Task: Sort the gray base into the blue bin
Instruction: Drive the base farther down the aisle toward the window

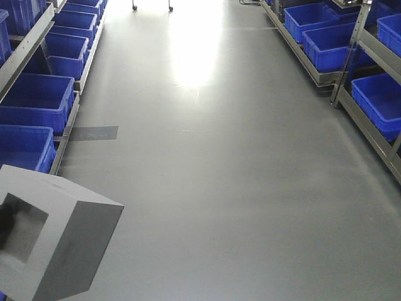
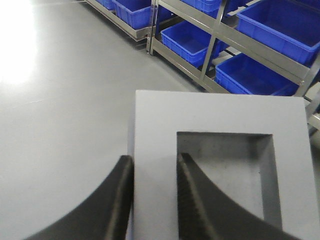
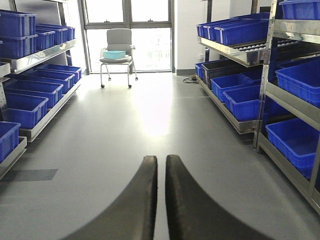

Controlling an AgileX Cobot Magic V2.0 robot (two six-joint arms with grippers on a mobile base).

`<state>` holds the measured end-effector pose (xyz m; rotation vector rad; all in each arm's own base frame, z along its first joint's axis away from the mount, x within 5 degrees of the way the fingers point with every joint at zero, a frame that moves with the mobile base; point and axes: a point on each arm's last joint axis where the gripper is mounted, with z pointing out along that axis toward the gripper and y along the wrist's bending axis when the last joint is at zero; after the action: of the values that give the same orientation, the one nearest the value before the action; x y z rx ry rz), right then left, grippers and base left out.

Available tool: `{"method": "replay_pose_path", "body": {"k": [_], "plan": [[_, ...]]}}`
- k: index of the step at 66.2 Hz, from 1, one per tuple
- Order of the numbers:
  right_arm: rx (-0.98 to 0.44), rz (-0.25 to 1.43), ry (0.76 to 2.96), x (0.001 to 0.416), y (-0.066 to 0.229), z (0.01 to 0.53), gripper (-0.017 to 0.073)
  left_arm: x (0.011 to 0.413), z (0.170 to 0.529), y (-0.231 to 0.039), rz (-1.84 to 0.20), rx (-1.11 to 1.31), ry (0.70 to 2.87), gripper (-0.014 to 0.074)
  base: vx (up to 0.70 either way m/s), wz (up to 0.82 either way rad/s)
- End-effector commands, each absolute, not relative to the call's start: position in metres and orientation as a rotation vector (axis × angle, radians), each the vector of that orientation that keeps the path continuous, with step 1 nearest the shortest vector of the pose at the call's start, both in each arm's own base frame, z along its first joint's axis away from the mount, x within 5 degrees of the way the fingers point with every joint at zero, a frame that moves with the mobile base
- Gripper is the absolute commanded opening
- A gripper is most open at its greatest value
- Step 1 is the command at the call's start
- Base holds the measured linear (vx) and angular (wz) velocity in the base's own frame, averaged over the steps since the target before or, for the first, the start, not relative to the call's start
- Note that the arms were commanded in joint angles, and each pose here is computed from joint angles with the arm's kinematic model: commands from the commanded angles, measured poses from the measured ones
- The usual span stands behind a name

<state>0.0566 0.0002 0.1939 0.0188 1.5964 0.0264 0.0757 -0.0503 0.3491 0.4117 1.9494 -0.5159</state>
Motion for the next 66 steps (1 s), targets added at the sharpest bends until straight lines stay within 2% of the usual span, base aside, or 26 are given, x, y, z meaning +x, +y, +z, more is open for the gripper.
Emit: {"method": "replay_pose_path", "body": {"k": [1, 66], "plan": [[0.009, 0.015, 1.505, 0.0556, 0.0002, 0.2029, -0.0004, 0.0774, 0.3664, -0.0508, -0.555, 0.360, 1.834, -0.0006, 0.29, 0.05], [0.009, 0.015, 1.505, 0.0556, 0.0002, 0.2029, -0.0004, 0.0774, 0.3664, -0.0508, -0.555, 0.360, 1.834, -0.0006, 0.32, 0.06]]}}
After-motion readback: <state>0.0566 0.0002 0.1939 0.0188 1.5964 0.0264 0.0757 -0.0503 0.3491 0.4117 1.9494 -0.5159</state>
